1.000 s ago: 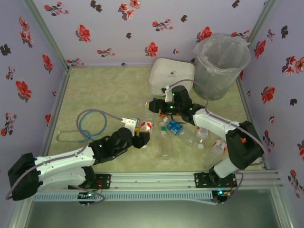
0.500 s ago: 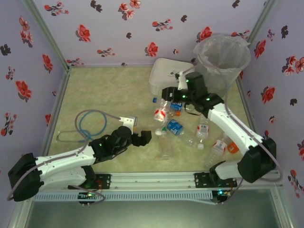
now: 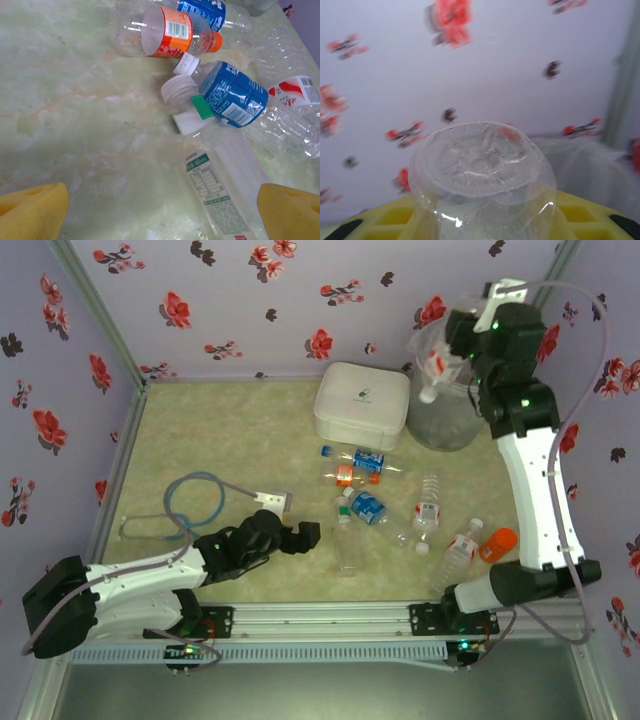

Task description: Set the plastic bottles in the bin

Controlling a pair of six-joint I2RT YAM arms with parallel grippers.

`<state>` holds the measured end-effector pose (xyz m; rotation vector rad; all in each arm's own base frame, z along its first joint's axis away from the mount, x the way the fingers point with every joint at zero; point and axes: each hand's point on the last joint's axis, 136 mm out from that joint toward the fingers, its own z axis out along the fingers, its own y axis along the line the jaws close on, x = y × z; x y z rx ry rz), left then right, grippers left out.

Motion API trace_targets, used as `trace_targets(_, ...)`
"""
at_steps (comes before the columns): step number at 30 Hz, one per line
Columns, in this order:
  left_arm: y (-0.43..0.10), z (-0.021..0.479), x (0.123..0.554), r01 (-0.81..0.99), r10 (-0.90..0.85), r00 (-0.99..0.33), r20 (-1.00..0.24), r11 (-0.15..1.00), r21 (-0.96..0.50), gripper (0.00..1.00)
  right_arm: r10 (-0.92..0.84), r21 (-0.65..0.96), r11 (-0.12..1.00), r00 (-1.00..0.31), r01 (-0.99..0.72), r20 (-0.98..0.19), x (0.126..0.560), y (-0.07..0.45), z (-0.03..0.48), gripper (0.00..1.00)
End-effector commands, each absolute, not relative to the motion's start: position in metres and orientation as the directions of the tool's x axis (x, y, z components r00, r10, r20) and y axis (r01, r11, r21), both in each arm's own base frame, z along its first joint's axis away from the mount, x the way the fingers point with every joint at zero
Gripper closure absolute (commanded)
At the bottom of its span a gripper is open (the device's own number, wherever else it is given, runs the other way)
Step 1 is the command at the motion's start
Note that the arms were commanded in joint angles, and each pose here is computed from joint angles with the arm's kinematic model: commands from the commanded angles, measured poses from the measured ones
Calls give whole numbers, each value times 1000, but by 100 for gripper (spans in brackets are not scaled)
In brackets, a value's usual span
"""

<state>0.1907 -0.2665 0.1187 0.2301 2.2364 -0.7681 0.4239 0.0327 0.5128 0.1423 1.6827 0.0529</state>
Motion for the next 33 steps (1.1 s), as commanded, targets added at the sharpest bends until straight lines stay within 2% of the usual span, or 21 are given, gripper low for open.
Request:
trace_targets(1, -267, 121, 186, 376, -100, -710, -697, 783, -495, 3, 109, 85, 976, -112, 202, -988, 444, -6, 512, 87)
trace_targets(7, -263, 122, 185, 375, -100, -704, -703, 789, -487, 2, 135, 120, 966, -50, 230, -990, 481, -34, 518, 87)
trace_targets(11, -263, 126, 187, 381, -83, -695, -714, 800, -463, 1, 120, 92, 975, -128, 203, -985, 512, -29, 498, 87)
trace_targets(22, -257, 122, 184, 367, -63, -711, -701, 817, -446, 0, 113, 61, 989, -429, 134, -896, 577, -13, 377, 86)
trace_targets(28, -259, 126, 185, 373, -62, -707, -705, 814, -445, 0, 112, 66, 993, -576, 100, -810, 598, -9, 309, 76)
trace_targets(33, -257, 122, 181, 362, -68, -717, -694, 814, -454, 0, 141, 97, 990, -639, 103, -756, 600, -6, 277, 53)
